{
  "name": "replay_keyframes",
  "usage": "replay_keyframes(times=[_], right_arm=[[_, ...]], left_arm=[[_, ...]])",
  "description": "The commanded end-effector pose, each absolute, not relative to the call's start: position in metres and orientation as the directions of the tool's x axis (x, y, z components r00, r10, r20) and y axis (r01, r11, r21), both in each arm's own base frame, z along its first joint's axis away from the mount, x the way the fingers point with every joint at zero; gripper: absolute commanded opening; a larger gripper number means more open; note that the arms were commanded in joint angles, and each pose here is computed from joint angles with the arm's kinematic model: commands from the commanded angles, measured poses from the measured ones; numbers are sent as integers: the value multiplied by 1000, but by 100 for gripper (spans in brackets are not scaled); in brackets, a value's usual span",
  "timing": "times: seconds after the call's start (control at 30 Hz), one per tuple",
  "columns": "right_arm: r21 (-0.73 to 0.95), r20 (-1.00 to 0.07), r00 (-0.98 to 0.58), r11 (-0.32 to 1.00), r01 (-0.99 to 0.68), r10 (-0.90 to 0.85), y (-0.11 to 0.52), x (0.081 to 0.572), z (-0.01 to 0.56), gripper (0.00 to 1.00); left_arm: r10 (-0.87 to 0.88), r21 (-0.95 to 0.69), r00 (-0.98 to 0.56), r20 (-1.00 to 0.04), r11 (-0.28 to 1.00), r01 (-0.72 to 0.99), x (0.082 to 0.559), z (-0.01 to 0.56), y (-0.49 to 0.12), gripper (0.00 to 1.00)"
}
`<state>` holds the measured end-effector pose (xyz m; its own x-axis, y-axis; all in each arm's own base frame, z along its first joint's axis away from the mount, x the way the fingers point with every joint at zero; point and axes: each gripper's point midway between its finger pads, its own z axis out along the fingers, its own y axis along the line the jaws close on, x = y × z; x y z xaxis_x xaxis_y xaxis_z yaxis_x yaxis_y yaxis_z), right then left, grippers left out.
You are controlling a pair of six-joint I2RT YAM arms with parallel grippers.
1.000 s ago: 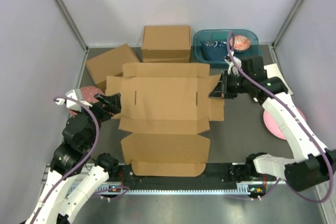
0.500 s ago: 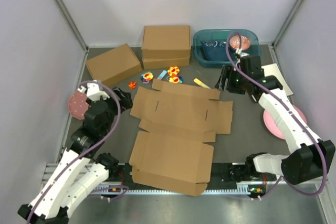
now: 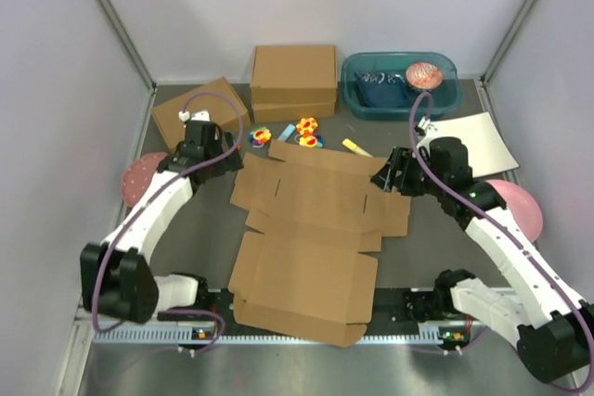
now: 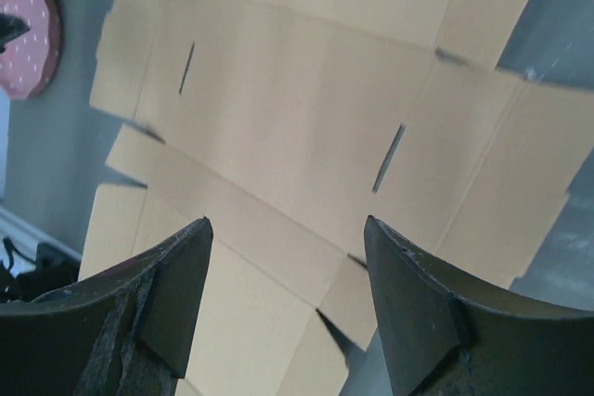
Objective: Fold the paper box
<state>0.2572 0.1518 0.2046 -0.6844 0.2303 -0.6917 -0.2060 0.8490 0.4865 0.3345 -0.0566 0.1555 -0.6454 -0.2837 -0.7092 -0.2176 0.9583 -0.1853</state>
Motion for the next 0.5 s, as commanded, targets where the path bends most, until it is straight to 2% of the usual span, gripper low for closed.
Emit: replay_keyframes(times=[0.0,0.13,0.27,0.47], right_arm=[[577,-699,-665,756,-309,262,175,246,225,67],[607,-717,-649,687,-399,257,186,232,251,67],[613,-732,-631,654,-443,258,189,224,267,67],[624,-721,-648,638,-451,247,193,222,265,67]], left_arm=[[-251,-245,-708,-659,963,-114,347,145,-79,99],[-248,-314,-761,-599,947,-61,353,114,-96,99],[-246,-361,-834,-493,930,-61,348,80,-105,99],[-250,-370,-862,-440,926,-80,352,57,-110,97]])
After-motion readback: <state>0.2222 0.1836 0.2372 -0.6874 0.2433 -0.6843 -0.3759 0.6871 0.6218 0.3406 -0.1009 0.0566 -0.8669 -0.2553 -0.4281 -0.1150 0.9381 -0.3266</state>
